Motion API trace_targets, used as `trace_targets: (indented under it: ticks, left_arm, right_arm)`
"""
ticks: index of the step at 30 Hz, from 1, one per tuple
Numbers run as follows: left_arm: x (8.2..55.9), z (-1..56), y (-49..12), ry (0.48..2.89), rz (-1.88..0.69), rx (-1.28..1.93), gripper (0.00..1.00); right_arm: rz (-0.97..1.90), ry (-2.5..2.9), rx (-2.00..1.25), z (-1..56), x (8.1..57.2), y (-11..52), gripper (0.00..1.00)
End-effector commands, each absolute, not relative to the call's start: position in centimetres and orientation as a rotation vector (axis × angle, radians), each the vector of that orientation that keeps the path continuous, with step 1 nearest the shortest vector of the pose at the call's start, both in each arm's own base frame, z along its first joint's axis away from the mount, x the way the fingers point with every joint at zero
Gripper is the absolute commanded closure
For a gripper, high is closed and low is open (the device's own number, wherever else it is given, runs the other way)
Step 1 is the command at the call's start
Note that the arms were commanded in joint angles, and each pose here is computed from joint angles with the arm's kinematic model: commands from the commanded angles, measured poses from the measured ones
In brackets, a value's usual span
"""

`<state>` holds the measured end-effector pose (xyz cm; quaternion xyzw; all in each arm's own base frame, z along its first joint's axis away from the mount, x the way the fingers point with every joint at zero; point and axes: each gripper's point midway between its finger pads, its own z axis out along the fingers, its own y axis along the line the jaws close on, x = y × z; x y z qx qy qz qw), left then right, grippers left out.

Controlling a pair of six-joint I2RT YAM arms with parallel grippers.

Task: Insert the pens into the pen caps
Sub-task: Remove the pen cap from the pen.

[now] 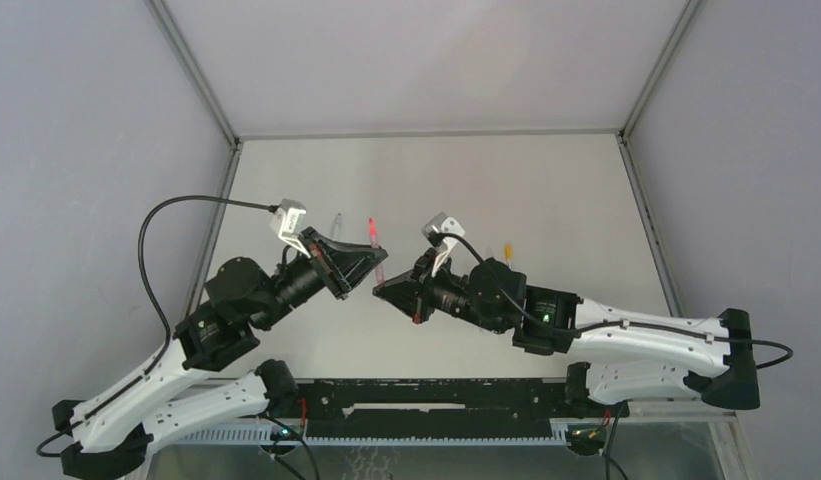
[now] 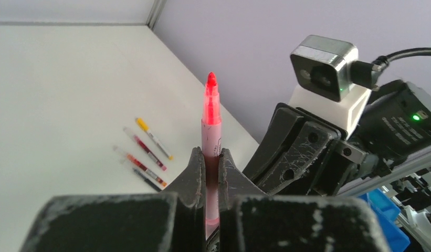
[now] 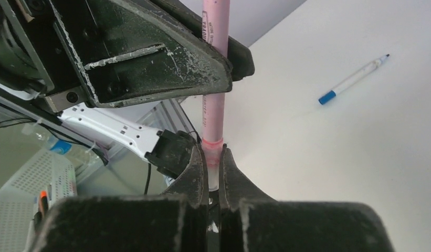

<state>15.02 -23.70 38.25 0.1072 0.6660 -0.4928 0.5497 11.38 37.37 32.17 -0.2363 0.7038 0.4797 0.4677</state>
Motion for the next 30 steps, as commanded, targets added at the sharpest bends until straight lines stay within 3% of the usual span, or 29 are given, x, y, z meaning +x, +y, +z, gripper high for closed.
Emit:
trace_targets:
  ticks: [1,12,21,30]
  left_arm:
    - [16.0,40.9,-21.5,1.484,-1.144,0.122,1.0]
    - [16.2,42.9,-18.3,1.419,-1.071,0.06,1.0]
    - [13.1,40.5,-22.5,1.483,-1.208,0.359,1.0]
    - [12.3,38.5,-23.8,1.583,-1.25,0.424,1.0]
  right_arm:
    - [1.097,1.825,-0.662,28.7,9.6,38.0,1.0]
    - [1.019,1.886,-0.746,22.5,6.7,37.9,1.0]
    - [0.793,1.559,-0.684,30.5,11.1,32.1,1.0]
    - [0.386,0.885,-1.105,38.7,11.0,27.7,1.0]
